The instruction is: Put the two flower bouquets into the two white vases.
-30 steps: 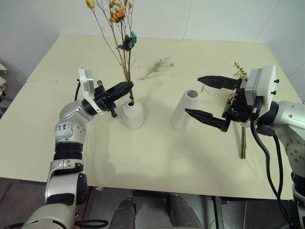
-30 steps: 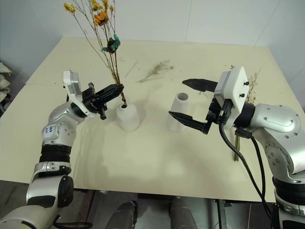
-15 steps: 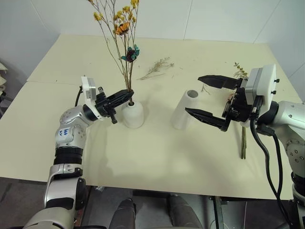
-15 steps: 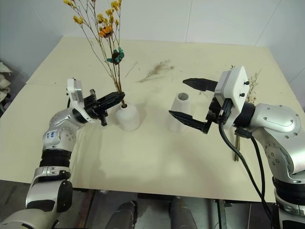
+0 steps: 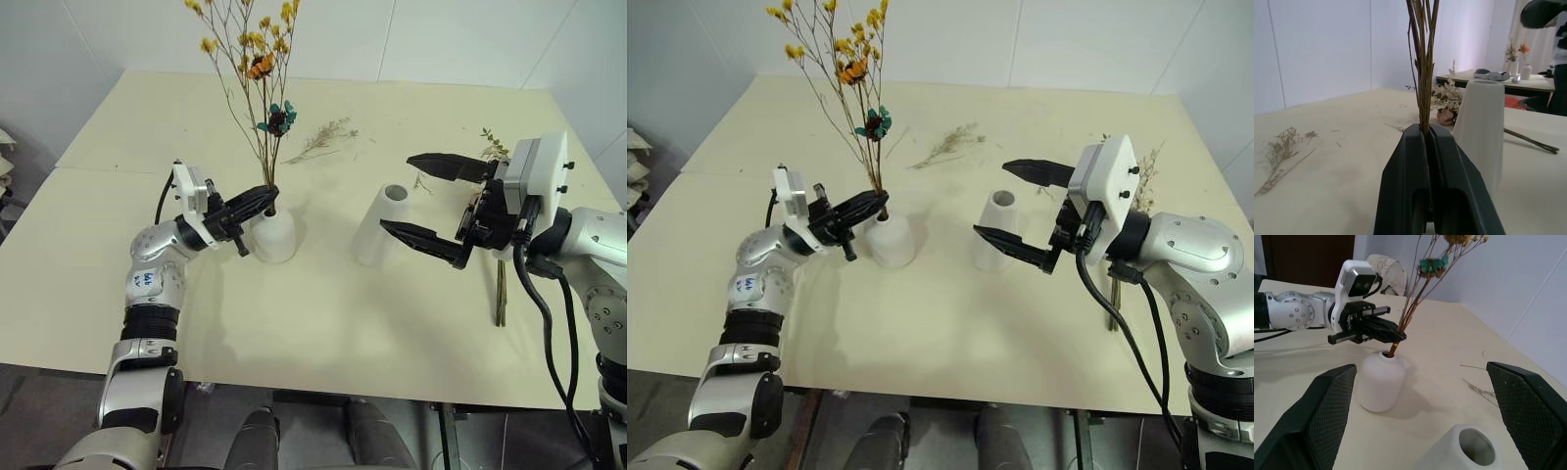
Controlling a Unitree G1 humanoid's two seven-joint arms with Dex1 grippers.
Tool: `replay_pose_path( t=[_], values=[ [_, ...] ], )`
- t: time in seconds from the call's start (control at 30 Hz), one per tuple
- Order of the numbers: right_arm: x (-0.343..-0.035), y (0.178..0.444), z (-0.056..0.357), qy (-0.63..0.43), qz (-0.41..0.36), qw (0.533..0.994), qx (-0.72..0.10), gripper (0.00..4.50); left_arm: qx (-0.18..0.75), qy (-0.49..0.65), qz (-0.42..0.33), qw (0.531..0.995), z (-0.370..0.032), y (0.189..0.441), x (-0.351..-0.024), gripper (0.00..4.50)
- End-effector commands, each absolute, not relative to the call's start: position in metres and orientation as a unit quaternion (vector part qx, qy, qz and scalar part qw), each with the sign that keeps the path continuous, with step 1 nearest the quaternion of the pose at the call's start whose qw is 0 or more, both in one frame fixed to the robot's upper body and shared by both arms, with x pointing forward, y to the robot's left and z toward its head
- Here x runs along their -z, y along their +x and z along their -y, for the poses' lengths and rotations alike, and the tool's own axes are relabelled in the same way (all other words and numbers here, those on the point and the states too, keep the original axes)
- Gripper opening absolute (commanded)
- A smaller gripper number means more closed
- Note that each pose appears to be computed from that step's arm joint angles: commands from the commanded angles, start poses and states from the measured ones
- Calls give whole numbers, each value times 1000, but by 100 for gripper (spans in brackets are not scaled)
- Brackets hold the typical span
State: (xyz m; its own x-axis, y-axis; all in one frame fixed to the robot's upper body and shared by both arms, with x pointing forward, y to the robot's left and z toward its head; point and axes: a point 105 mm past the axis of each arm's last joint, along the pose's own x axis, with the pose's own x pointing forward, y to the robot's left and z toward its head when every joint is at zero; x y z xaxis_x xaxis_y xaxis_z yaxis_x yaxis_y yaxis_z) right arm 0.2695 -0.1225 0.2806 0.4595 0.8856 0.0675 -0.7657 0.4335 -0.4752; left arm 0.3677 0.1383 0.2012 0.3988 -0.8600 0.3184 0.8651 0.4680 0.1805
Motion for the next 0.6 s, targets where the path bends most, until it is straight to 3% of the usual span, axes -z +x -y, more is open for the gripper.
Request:
replay_pose_path(
  t=[0.03,0.2,0.23,0.6],
  values=[
    [-293,263,122,-204,187,828,-488,450,508,15,202,837,-138,368,-203,3],
    [-293,264,122,-204,187,829,-486,450,512,11,193,837,-138,368,-198,3],
    [-293,264,123,-204,187,829,-485,450,512,19,193,837,-138,368,-198,52],
    [-291,265,122,-198,189,831,-485,450,505,48,197,839,-153,354,-207,363]
  ],
)
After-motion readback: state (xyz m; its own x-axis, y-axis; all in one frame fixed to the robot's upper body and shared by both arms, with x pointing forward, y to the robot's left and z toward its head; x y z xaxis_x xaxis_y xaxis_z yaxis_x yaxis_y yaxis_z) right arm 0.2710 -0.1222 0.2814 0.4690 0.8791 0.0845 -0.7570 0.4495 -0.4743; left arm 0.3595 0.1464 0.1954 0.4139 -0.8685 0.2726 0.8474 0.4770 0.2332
